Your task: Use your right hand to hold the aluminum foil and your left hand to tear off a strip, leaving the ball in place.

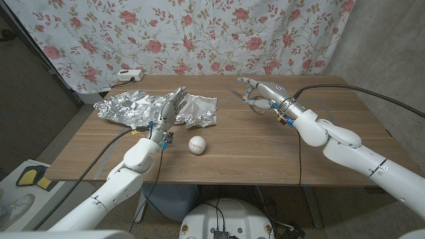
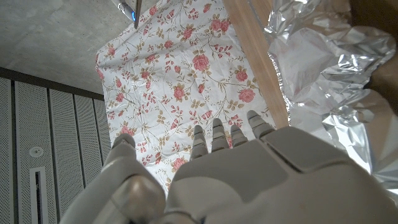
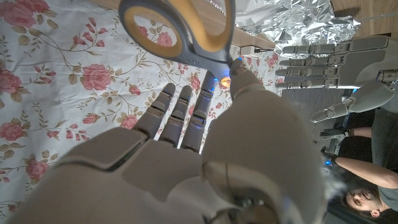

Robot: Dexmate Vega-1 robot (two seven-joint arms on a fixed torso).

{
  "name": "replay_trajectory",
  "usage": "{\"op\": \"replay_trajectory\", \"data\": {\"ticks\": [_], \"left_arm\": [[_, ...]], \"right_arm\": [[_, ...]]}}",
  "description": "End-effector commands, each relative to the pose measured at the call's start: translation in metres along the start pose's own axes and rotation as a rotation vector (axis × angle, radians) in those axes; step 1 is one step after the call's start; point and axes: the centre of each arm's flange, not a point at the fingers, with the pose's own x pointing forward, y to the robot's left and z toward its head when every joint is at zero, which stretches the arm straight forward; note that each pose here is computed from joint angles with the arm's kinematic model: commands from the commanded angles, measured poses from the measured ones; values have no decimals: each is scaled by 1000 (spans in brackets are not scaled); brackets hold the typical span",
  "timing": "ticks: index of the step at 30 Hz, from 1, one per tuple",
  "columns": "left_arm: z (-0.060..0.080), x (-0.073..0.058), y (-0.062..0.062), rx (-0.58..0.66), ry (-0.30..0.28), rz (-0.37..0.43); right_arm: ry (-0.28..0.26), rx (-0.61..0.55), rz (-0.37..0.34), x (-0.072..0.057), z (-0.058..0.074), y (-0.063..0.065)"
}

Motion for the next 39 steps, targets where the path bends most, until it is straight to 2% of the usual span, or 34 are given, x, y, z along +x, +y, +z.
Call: {"op": "replay_trajectory", "data": {"ticks": [1,9,21,30,33,39], "left_arm": [[13,-16,2,13,-32,-34],[20,-17,6,22,-51,-36],[18,-18,9,12,-45,-47],[18,-15,5,6,-45,-69],[19,-14,3,2,-45,-73],[21,-13,2,3,-44,-79]], "right_arm": [[-4,142,-50,-5,19,-11],[-17,230,-72,-5,24,-19],[-33,369,-63,0,33,-20],[-42,506,-85,0,30,-20],[-49,517,-65,1,30,-21],[-62,554,-70,2,32,-22]]}}
